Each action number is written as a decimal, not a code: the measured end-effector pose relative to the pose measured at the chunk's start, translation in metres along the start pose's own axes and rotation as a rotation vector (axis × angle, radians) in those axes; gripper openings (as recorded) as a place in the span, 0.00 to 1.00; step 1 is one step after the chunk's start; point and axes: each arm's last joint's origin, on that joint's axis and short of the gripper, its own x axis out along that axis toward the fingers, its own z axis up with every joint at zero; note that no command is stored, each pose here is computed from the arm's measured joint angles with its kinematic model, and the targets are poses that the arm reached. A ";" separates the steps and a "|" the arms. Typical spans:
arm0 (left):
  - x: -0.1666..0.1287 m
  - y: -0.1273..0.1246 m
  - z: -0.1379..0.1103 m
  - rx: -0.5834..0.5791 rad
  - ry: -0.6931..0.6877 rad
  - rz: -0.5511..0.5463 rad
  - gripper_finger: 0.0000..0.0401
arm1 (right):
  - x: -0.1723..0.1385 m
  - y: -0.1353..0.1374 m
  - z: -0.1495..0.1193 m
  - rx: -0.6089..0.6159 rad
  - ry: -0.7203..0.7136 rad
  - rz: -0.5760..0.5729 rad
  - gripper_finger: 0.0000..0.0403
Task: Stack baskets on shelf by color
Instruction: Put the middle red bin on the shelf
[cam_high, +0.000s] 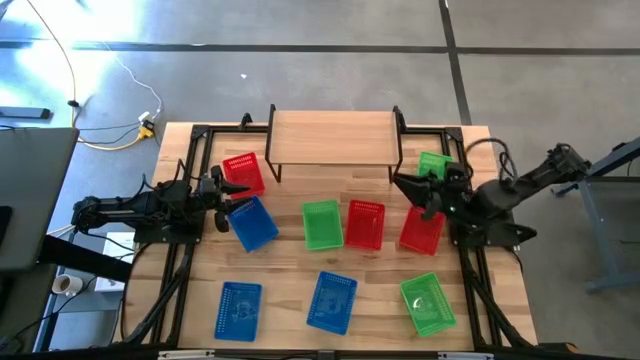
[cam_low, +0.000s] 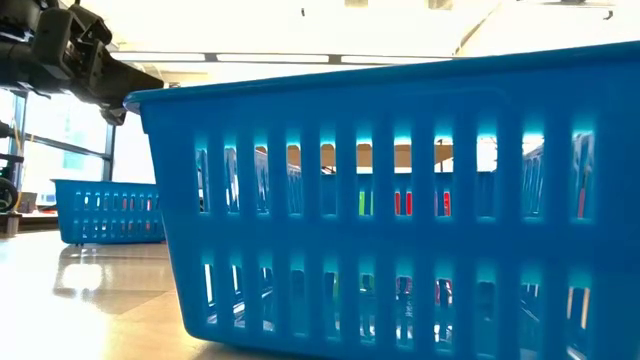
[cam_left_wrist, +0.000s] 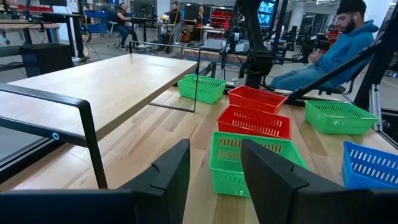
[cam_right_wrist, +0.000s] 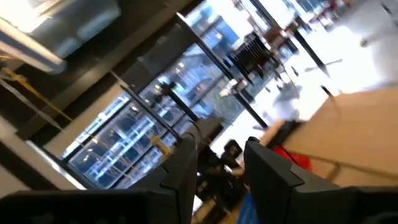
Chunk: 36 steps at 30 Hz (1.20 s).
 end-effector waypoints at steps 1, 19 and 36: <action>0.000 0.000 0.000 0.000 0.000 0.000 0.33 | 0.002 -0.004 -0.001 0.012 0.019 -0.020 0.29; 0.000 0.000 0.000 0.001 0.003 0.000 0.33 | 0.028 -0.054 -0.027 0.310 0.466 -0.276 0.29; 0.000 0.000 0.000 -0.023 0.003 -0.002 0.33 | 0.060 -0.051 -0.026 0.263 0.795 -0.798 0.29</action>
